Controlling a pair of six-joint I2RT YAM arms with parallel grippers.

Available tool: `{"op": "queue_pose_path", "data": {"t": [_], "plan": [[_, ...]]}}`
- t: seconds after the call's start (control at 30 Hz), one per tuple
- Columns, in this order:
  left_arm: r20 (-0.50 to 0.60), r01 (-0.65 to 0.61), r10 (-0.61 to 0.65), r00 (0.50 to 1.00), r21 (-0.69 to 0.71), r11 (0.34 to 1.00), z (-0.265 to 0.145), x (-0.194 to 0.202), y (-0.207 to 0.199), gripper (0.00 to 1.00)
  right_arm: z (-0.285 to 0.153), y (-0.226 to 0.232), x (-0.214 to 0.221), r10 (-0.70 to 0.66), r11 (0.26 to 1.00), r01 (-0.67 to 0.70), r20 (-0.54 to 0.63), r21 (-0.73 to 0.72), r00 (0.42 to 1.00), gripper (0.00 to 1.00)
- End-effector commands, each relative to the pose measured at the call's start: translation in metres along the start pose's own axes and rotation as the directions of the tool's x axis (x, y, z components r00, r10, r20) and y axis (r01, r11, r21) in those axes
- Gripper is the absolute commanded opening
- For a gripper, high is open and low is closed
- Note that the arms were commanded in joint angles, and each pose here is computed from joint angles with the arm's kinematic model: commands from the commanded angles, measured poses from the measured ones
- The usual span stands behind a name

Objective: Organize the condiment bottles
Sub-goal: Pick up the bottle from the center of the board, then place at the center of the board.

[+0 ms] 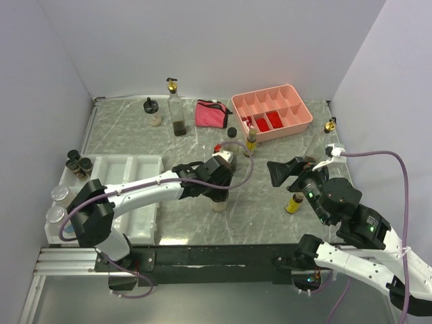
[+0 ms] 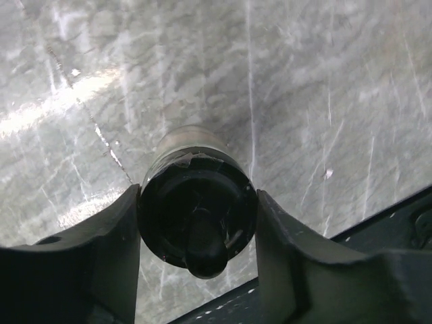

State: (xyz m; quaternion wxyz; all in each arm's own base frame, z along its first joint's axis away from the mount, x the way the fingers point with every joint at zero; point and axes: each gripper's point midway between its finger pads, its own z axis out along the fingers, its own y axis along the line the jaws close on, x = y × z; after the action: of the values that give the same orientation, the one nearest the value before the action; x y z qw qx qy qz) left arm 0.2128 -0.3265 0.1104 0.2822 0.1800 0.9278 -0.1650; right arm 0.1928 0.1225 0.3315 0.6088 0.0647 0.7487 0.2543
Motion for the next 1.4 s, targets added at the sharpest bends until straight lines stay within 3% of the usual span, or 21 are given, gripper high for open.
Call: {"op": "queue_pose_path", "data": {"t": [0.0, 0.17, 0.27, 0.3, 0.37, 0.4, 0.6, 0.7, 0.73, 0.87, 0.9, 0.93, 1.0, 1.1, 1.2, 1.37], "plan": [[0.013, 0.133, -0.133, 0.991, -0.116, 0.984, -0.006, -0.009, 0.031, 0.01, 0.000, 0.001, -0.007, 0.040, 0.999, -0.040, 0.032, -0.004, 0.999, 1.00], [0.132, 0.291, -0.263, 0.956, -0.284, 0.914, -0.040, -0.039, 0.078, 0.01, 0.001, 0.003, -0.007, 0.039, 0.999, -0.039, 0.029, -0.007, 0.999, 1.00], [0.290, 0.460, -0.366, 0.884, -0.404, 0.791, -0.066, -0.060, 0.113, 0.01, 0.002, 0.004, -0.005, 0.037, 0.999, -0.036, 0.027, -0.008, 0.999, 1.00], [0.338, 0.530, -0.410, 0.847, -0.482, 0.698, -0.080, -0.055, 0.138, 0.01, 0.003, 0.004, -0.004, 0.035, 0.999, -0.035, 0.025, -0.006, 0.999, 1.00], [0.393, 0.607, -0.463, 0.794, -0.498, 0.619, -0.095, -0.062, 0.153, 0.01, 0.004, 0.004, -0.003, 0.035, 0.999, -0.034, 0.023, -0.005, 0.999, 1.00], [0.421, 0.656, -0.504, 0.754, -0.522, 0.545, -0.104, -0.059, 0.172, 0.01, 0.004, 0.003, -0.002, 0.033, 0.999, -0.033, 0.021, -0.004, 0.999, 1.00], [0.572, 0.849, -0.635, 0.519, -0.429, 0.308, -0.147, -0.046, 0.231, 0.01, 0.007, 0.005, 0.000, 0.022, 1.000, -0.022, 0.013, -0.005, 1.000, 1.00], [0.643, 0.874, -0.598, 0.478, -0.413, 0.255, -0.172, -0.040, 0.258, 0.01, 0.007, 0.005, 0.001, 0.021, 1.000, -0.021, 0.013, -0.007, 1.000, 1.00], [0.660, 0.887, -0.595, 0.459, -0.384, 0.258, -0.180, -0.043, 0.261, 0.01, 0.007, 0.005, 0.000, 0.024, 1.000, -0.024, 0.016, -0.008, 1.000, 1.00], [0.690, 0.889, -0.561, 0.457, -0.332, 0.316, -0.200, -0.057, 0.268, 0.01, 0.009, 0.009, 0.002, 0.028, 0.999, -0.027, 0.012, -0.018, 1.000, 1.00], [0.710, 0.898, -0.551, 0.438, -0.321, 0.301, -0.207, -0.058, 0.272, 0.01, 0.009, 0.009, 0.002, 0.028, 0.999, -0.028, 0.013, -0.020, 1.000, 1.00], [0.726, 0.905, -0.540, 0.425, -0.327, 0.273, -0.213, -0.055, 0.276, 0.01, 0.009, 0.010, 0.003, 0.029, 0.999, -0.029, 0.009, -0.023, 1.000, 1.00], [0.790, 0.931, -0.503, 0.351, -0.351, 0.099, -0.235, -0.033, 0.293, 0.01, 0.010, 0.010, 0.004, 0.033, 0.999, -0.032, 0.007, -0.024, 0.999, 1.00], [0.777, 0.909, -0.532, 0.336, -0.415, -0.031, -0.228, -0.007, 0.306, 0.01, 0.009, 0.009, 0.004, 0.031, 0.999, -0.031, 0.006, -0.025, 1.000, 1.00], [0.750, 0.897, -0.590, 0.300, -0.432, -0.093, -0.214, 0.017, 0.307, 0.01, 0.009, 0.008, 0.005, 0.027, 0.999, -0.027, 0.006, -0.023, 1.000, 1.00], [0.805, 0.919, -0.548, 0.225, -0.363, -0.155, -0.222, 0.039, 0.309, 0.01, 0.008, 0.006, 0.007, 0.017, 1.000, -0.017, -0.001, -0.020, 1.000, 1.00]]}}
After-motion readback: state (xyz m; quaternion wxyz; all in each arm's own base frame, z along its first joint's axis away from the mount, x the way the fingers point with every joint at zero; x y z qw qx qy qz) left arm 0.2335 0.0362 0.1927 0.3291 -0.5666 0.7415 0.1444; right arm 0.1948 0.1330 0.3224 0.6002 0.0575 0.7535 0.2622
